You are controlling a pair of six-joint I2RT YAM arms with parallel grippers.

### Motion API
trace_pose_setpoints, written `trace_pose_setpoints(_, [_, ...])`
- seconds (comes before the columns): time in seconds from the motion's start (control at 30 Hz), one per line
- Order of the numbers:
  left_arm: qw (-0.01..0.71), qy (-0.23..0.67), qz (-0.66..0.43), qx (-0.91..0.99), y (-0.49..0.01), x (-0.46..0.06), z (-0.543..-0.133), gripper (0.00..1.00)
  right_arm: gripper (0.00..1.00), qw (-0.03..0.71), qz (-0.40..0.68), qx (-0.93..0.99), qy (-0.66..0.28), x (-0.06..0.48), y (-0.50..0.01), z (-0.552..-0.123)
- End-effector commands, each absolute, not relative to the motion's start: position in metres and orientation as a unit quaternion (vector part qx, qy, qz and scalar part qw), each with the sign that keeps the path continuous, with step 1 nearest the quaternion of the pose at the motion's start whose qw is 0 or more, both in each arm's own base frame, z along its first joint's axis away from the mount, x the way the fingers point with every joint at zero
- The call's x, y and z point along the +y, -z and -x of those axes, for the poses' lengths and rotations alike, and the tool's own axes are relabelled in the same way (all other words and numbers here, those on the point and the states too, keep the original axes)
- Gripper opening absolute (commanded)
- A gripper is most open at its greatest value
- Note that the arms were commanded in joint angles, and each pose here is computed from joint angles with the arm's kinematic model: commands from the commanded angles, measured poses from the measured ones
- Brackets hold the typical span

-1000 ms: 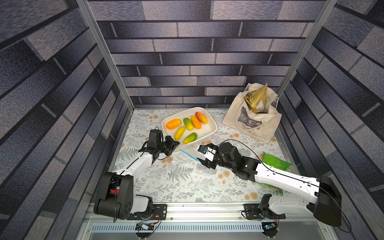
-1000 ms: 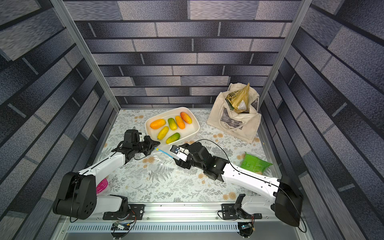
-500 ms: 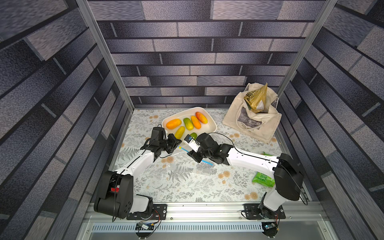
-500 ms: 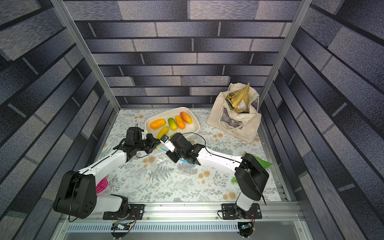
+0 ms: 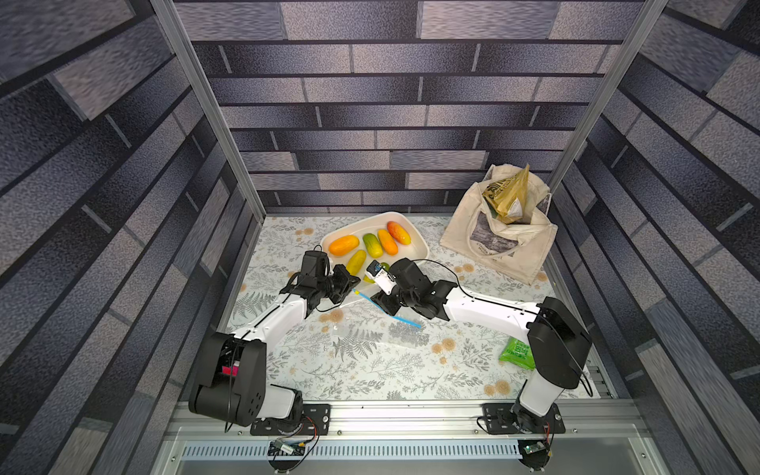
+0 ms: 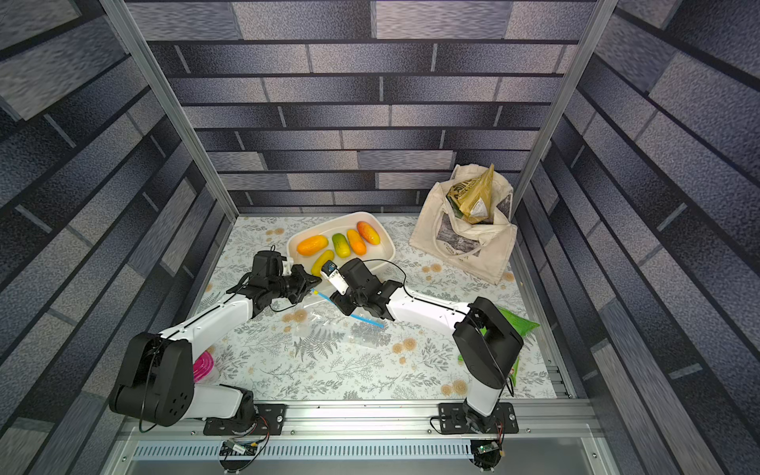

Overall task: Place the mango in a zip-top bag and seal the zipper
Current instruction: Open the zipper of the food storage bag.

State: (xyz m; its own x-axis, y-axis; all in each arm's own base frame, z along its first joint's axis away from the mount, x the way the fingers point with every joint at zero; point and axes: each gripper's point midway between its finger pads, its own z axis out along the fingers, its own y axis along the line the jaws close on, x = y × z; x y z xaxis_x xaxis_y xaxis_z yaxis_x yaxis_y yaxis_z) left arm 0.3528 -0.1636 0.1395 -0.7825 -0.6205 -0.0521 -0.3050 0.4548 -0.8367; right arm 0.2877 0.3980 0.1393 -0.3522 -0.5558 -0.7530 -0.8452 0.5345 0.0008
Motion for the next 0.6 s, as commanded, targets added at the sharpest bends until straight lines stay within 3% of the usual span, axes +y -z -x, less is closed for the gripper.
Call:
trace_pose_setpoints(0.0, [0.189, 0.44, 0.268, 0.836, -0.146, -0.165, -0.359, 0.0, 0.51, 0.37, 0.447, 0.787, -0.209, 0.409, -0.145, -0.292])
trace_pose_setpoints(0.57, [0.189, 0.441, 0.267, 0.836, -0.148, -0.166, -0.36, 0.0, 0.51, 0.381, 0.469, 0.771, -0.202, 0.407, -0.139, -0.29])
